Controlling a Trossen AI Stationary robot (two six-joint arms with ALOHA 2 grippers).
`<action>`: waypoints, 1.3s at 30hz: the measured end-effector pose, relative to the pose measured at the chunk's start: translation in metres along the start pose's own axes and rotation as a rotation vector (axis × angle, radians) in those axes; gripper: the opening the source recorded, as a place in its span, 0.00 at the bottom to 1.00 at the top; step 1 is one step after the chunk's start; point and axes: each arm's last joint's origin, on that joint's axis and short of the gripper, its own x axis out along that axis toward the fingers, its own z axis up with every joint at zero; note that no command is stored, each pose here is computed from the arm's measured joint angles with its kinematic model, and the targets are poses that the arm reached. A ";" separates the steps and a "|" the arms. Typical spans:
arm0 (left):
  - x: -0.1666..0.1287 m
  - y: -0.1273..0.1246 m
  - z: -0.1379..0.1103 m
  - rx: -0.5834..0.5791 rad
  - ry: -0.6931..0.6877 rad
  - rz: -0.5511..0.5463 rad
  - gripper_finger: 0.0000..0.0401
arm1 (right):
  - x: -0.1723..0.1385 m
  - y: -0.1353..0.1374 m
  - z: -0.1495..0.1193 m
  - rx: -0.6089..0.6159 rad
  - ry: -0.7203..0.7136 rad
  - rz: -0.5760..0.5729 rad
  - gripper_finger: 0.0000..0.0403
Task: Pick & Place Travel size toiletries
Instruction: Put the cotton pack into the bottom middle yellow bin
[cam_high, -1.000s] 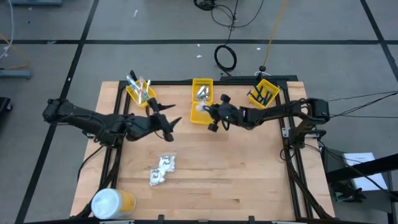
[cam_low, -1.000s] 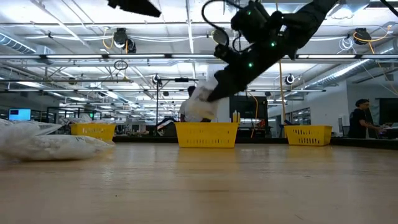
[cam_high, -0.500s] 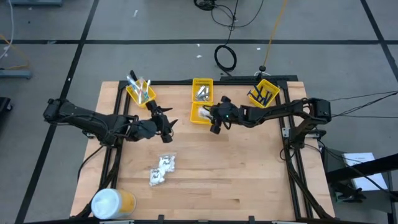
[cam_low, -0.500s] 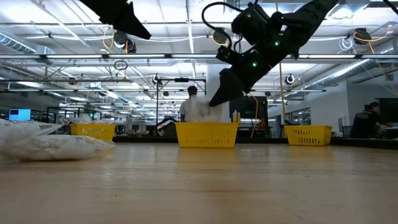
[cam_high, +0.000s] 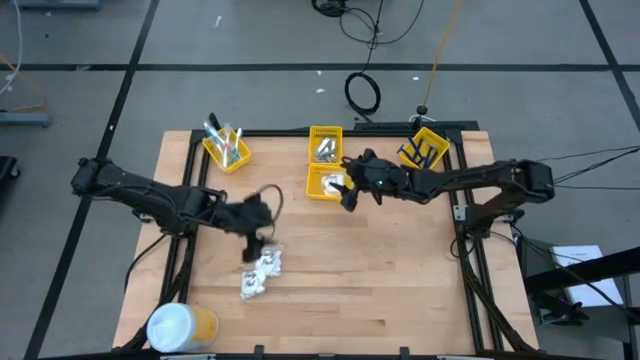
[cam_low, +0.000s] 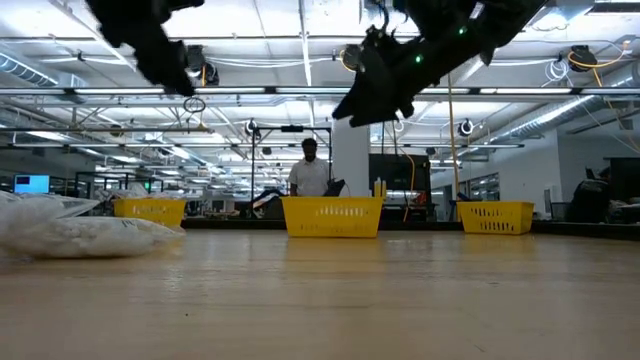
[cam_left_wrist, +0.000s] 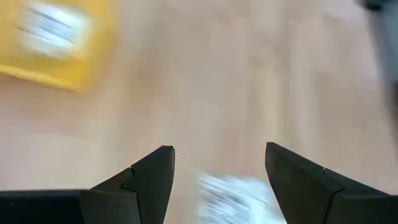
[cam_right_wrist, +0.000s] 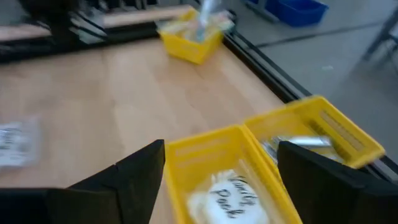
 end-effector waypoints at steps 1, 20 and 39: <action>0.005 -0.006 -0.003 -0.015 0.042 -0.058 0.61 | -0.003 0.002 0.002 -0.004 -0.010 0.009 0.73; 0.093 -0.061 -0.072 -0.001 0.693 -0.201 0.61 | -0.017 0.026 0.008 -0.045 -0.062 0.089 0.70; 0.065 -0.053 -0.050 -0.025 0.684 -0.298 0.03 | -0.017 0.026 0.008 -0.033 -0.062 0.087 0.70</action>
